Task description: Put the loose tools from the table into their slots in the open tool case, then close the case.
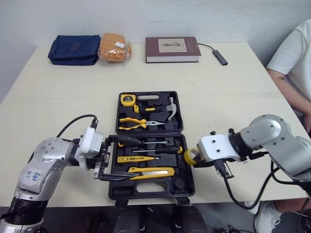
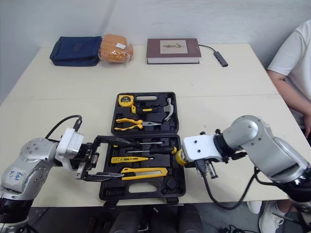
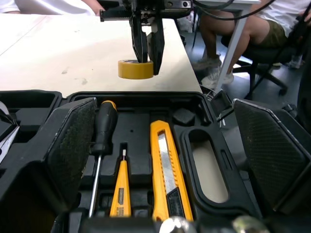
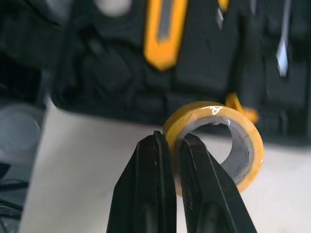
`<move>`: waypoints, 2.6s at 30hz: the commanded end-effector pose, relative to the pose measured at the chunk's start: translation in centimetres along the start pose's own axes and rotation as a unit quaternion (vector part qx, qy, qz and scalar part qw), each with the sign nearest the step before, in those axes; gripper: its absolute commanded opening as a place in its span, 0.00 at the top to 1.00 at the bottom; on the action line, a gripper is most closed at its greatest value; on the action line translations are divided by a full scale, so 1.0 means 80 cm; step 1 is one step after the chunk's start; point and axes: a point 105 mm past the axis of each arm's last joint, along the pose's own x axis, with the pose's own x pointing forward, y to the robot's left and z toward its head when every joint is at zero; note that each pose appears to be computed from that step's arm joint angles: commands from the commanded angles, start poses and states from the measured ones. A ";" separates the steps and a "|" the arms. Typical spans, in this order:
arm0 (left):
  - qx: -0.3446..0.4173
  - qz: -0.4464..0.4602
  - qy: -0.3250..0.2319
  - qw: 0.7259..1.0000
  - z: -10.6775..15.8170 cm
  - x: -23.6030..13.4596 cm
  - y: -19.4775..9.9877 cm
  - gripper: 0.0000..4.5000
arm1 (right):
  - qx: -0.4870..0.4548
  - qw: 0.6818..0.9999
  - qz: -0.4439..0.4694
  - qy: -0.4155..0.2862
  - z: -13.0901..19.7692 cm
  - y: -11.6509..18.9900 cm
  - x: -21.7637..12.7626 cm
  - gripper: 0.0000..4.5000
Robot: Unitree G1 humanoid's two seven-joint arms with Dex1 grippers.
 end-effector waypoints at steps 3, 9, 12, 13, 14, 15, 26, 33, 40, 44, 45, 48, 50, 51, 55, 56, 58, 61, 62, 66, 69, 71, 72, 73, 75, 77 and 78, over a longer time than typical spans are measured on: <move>0.009 -0.030 0.019 0.999 -0.003 0.001 -0.013 0.00 | -0.055 0.995 0.072 -0.041 0.038 0.023 0.035 0.99; 0.000 -0.035 0.023 0.999 -0.004 0.000 -0.020 0.00 | -0.044 0.993 0.110 -0.027 0.031 0.038 0.050 0.99; -0.002 -0.037 0.025 0.999 -0.005 0.001 -0.022 0.00 | -0.033 0.991 0.125 -0.028 0.031 0.046 0.052 0.99; -0.002 -0.037 0.025 0.999 -0.005 0.001 -0.022 0.00 | -0.028 0.991 0.130 -0.027 0.030 0.049 0.054 0.99; -0.002 -0.037 0.025 0.999 -0.005 0.001 -0.023 0.00 | -0.025 0.991 0.132 -0.026 0.029 0.051 0.055 0.99; -0.002 -0.038 0.026 0.999 -0.005 0.002 -0.023 0.00 | -0.023 0.991 0.132 -0.025 0.029 0.052 0.057 0.99; -0.003 -0.029 0.035 0.999 -0.005 -0.002 -0.024 0.00 | -0.008 0.993 0.113 0.022 0.010 0.047 0.066 0.99; 0.002 -0.020 0.032 0.999 -0.006 0.001 -0.022 0.00 | -0.002 0.994 0.090 0.068 0.000 0.034 0.062 0.99; 0.007 -0.013 0.031 0.999 -0.007 0.003 -0.020 0.00 | -0.002 0.990 0.111 0.091 -0.006 0.041 0.062 0.99; 0.007 -0.010 0.031 0.999 -0.007 0.003 -0.020 0.00 | 0.001 0.992 0.101 0.080 -0.002 0.038 0.066 0.99; 0.007 -0.010 0.031 0.999 -0.006 0.003 -0.020 0.00 | 0.009 0.991 0.110 0.074 0.000 0.041 0.064 0.99; 0.007 -0.010 0.031 0.999 -0.006 0.003 -0.020 0.00 | 0.004 0.991 0.117 0.057 0.008 0.042 0.060 0.79; 0.008 -0.008 0.032 0.999 -0.007 0.002 -0.018 0.00 | -0.003 0.989 0.143 0.025 0.022 0.047 0.052 0.64; 0.007 -0.008 0.032 0.999 -0.007 0.001 -0.018 0.00 | 0.000 0.987 0.160 0.011 0.027 0.052 0.047 0.64; 0.007 -0.008 0.031 0.999 -0.007 0.002 -0.018 0.00 | 0.009 0.981 0.191 -0.011 0.035 0.063 0.036 0.64; 0.007 -0.008 0.031 0.999 -0.008 0.002 -0.018 0.00 | 0.011 0.981 0.194 -0.013 0.035 0.064 0.035 0.64; 0.006 -0.008 0.030 1.000 -0.008 0.002 -0.018 0.00 | 0.025 0.980 0.193 -0.030 0.037 0.065 0.029 0.64; 0.005 -0.008 0.029 1.000 -0.009 0.003 -0.018 0.00 | 0.038 0.983 0.149 -0.100 0.045 0.052 0.020 0.64; 0.005 -0.009 0.029 1.000 -0.010 0.002 -0.018 0.00 | 0.039 0.982 0.125 -0.138 0.050 0.047 0.018 0.64; 0.005 -0.010 0.031 0.999 -0.011 0.001 -0.017 0.00 | 0.049 0.956 0.137 -0.256 0.062 0.060 0.006 0.64; 0.010 -0.009 0.033 0.999 -0.010 0.001 -0.014 0.00 | 0.052 0.949 0.103 -0.292 0.052 0.064 0.015 0.75; 0.013 -0.008 0.033 0.999 -0.010 0.001 -0.011 0.00 | 0.048 0.950 0.059 -0.303 0.041 0.061 0.026 0.87; 0.013 -0.008 0.034 0.999 -0.009 0.000 -0.011 0.00 | 0.044 0.949 0.045 -0.308 0.039 0.058 0.030 0.98; 0.013 -0.008 0.034 0.999 -0.009 -0.001 -0.011 0.00 | 0.048 0.949 0.042 -0.308 0.037 0.059 0.033 0.99; 0.009 -0.011 0.037 0.999 -0.010 -0.003 -0.012 0.00 | 0.045 0.946 0.024 -0.319 0.035 0.056 0.040 0.99; 0.008 -0.013 0.040 0.999 -0.010 -0.004 -0.013 0.00 | 0.040 0.949 0.020 -0.312 0.028 0.054 0.045 0.99; 0.008 -0.013 0.041 0.999 -0.010 -0.006 -0.012 0.00 | 0.036 0.952 0.020 -0.304 0.023 0.054 0.047 0.99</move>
